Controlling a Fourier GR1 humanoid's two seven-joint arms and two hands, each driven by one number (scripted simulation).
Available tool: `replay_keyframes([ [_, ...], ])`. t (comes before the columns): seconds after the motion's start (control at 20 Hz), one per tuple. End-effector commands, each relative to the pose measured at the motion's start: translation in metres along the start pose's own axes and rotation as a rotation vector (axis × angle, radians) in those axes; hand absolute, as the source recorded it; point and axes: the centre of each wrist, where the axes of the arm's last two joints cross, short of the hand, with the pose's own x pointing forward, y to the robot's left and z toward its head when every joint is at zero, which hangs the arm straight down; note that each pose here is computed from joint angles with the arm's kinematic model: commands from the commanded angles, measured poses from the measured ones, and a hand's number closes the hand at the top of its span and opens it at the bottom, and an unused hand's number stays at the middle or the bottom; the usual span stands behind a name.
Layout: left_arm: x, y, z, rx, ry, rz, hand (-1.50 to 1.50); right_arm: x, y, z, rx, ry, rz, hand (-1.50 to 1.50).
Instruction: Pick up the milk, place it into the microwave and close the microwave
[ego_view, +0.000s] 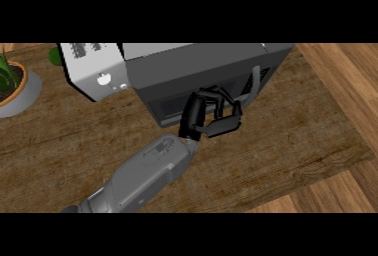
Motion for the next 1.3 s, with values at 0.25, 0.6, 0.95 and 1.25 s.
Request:
replay_keyframes([
  [0.25, 0.013, 0.004, -0.025, 0.037, -0.082, 0.016, 1.5, 0.015, -0.022, -0.01, 0.002, -0.011, 0.032, -1.5],
  [0.6, 0.012, 0.007, -0.027, 0.048, -0.083, 0.04, 1.5, 0.021, -0.033, -0.013, -0.012, -0.01, 0.052, -1.5],
  [0.95, 0.007, 0.007, -0.025, 0.057, -0.096, 0.05, 1.5, 0.034, -0.049, -0.019, -0.009, -0.027, 0.09, -1.5],
  [1.25, 0.012, 0.003, -0.029, 0.051, -0.115, 0.052, 1.5, 0.04, -0.057, -0.022, 0.001, -0.013, 0.121, -1.5],
])
